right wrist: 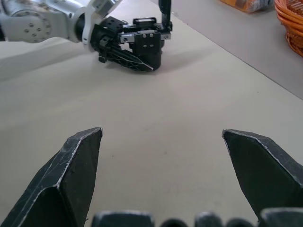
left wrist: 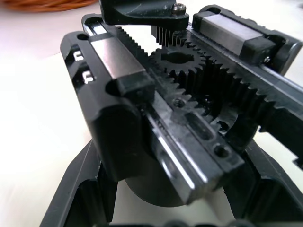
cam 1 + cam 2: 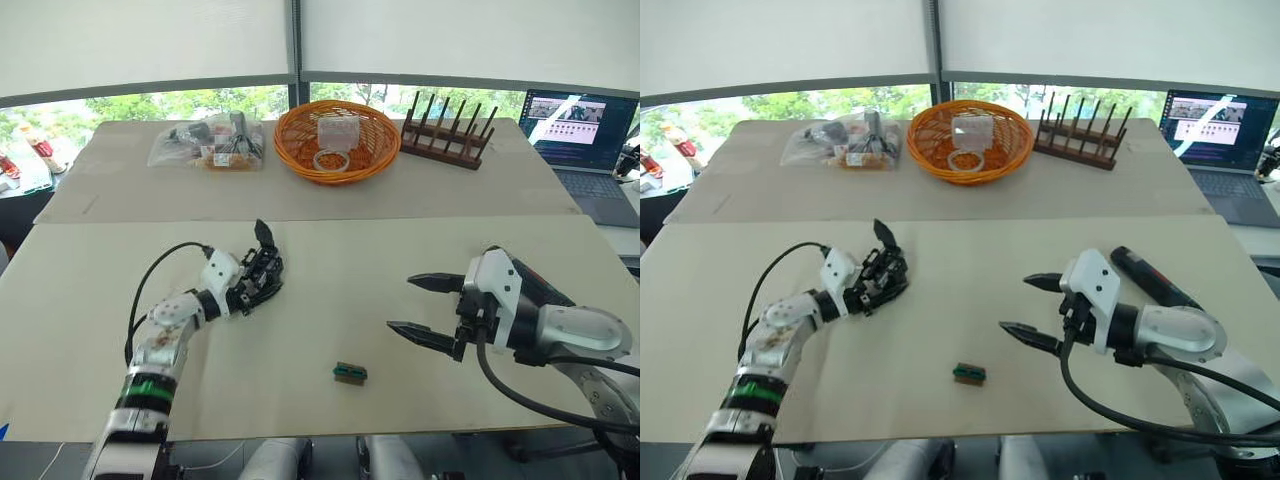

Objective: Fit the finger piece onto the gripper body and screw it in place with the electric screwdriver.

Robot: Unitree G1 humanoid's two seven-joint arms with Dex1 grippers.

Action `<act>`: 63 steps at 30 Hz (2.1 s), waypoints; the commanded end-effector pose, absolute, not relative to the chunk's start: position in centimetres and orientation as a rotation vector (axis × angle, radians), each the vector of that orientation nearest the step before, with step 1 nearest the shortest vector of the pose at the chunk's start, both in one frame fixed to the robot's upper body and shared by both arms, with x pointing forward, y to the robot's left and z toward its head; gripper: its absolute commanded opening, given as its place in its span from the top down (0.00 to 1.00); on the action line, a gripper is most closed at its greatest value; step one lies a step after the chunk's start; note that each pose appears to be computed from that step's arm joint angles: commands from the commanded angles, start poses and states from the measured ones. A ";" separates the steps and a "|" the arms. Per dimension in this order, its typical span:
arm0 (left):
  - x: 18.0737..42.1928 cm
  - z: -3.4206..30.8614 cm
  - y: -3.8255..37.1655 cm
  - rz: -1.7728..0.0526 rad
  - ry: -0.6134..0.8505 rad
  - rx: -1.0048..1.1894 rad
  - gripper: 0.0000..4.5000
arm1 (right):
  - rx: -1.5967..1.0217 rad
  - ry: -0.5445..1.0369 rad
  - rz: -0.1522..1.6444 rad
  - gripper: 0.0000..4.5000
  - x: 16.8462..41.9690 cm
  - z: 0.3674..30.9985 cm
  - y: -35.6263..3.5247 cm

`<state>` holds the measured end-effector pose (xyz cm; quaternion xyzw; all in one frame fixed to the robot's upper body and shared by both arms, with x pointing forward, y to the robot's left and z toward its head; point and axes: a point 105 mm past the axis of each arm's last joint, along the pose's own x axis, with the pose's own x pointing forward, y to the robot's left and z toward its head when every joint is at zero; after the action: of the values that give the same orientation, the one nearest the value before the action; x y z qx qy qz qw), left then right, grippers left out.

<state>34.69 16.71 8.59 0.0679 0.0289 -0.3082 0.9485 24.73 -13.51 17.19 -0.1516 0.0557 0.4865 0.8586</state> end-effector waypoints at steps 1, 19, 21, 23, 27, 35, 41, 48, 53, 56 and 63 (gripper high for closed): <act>34.0 12.1 15.3 -0.538 -0.044 0.143 0.47 | -0.342 0.038 1.036 0.00 24.8 18.7 -12.8; 30.7 7.9 16.2 -0.722 0.127 0.172 0.01 | -0.369 0.033 1.127 0.00 24.7 18.9 -11.6; 31.2 7.9 16.5 -0.750 0.121 0.207 0.01 | -0.369 0.036 1.127 0.00 24.7 18.9 -11.7; 32.0 8.1 16.6 -0.785 0.108 0.233 0.01 | -0.371 0.038 1.124 0.00 24.7 18.9 -11.7; 33.1 8.3 16.1 -0.845 0.084 0.253 0.01 | -0.373 0.039 1.116 0.00 24.6 18.9 -11.8; 33.8 8.7 14.5 -0.984 0.035 0.269 0.21 | -0.377 0.056 1.085 0.00 24.0 18.9 -12.4; 33.3 9.7 9.6 -1.168 -0.023 0.275 0.47 | -0.371 0.082 1.049 0.00 23.0 18.8 -13.5; 32.8 10.0 3.3 -1.292 -0.034 0.269 0.47 | -0.362 0.120 0.964 0.00 21.5 18.4 -14.8; 33.3 9.6 0.9 -1.250 -0.028 0.248 0.47 | -0.342 0.128 0.901 0.00 21.0 18.2 -15.3; 33.5 9.2 0.3 -1.234 -0.018 0.249 0.47 | -0.343 0.130 0.883 0.00 21.0 18.1 -15.3; 32.5 8.1 1.7 -1.224 0.041 0.240 0.06 | -0.355 0.130 0.860 0.00 21.1 18.3 -15.8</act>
<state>32.81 1.24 7.50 0.1109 0.0289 -0.5729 0.8116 21.33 -15.74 17.35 -0.1569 0.0794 0.4168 0.8918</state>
